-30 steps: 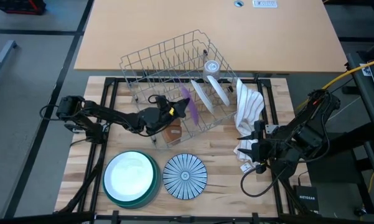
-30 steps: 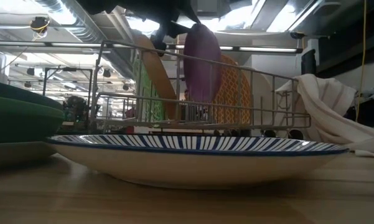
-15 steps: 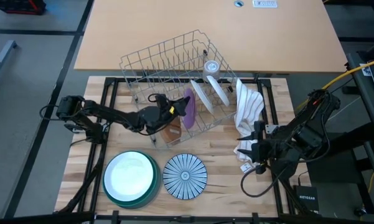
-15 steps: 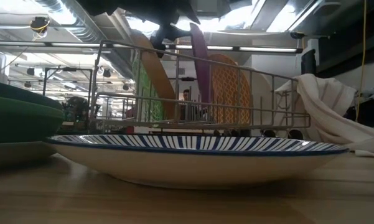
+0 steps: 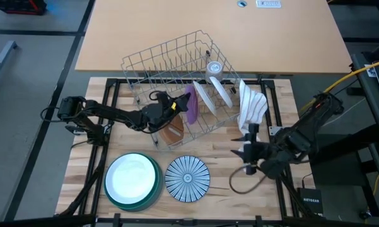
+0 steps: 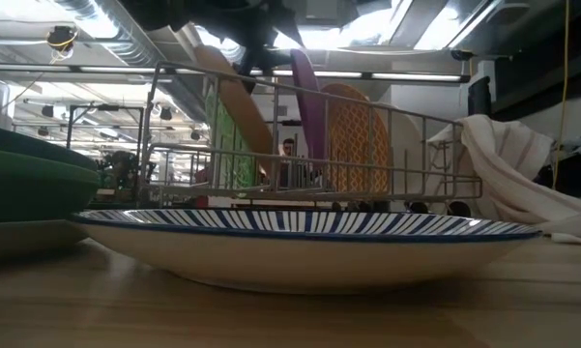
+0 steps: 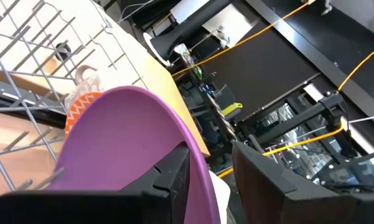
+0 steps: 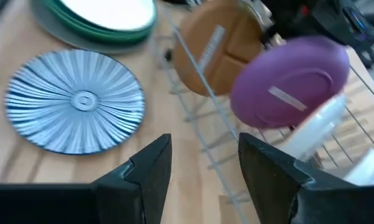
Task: Sort dishes
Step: Put the violet plate into the dish rack
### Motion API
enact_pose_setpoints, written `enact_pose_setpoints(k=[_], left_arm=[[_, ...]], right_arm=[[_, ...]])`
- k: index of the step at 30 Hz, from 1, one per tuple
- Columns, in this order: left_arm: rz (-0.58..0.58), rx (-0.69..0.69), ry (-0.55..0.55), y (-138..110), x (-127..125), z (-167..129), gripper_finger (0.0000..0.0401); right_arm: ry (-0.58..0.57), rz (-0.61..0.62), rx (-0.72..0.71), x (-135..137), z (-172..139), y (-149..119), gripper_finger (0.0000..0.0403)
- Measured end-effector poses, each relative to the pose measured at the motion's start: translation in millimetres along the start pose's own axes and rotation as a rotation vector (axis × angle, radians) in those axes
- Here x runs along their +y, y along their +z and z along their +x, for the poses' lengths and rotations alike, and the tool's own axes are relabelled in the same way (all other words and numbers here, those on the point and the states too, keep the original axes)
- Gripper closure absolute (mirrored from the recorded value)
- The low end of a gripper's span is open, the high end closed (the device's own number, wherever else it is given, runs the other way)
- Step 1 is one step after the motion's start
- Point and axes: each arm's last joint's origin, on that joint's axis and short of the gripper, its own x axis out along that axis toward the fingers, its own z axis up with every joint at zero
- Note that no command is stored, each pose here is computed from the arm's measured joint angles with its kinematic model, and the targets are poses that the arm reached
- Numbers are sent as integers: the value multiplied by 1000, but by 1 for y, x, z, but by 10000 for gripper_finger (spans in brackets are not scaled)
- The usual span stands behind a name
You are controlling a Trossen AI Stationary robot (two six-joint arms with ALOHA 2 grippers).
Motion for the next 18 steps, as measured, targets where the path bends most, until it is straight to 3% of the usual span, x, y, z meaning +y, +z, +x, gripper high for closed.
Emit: enact_pose_setpoints(k=[7, 13, 18], left_arm=[[23, 2, -2, 0, 0, 0, 290], [44, 7, -7, -1, -1, -2, 290], [96, 15, -14, -4, -3, -4, 290]], right_arm=[[-116, 70, 39, -23, 30, 1, 212], [-56, 69, -47, -49, 55, 21, 212], [-29, 137, -171, -73, 74, 37, 212]])
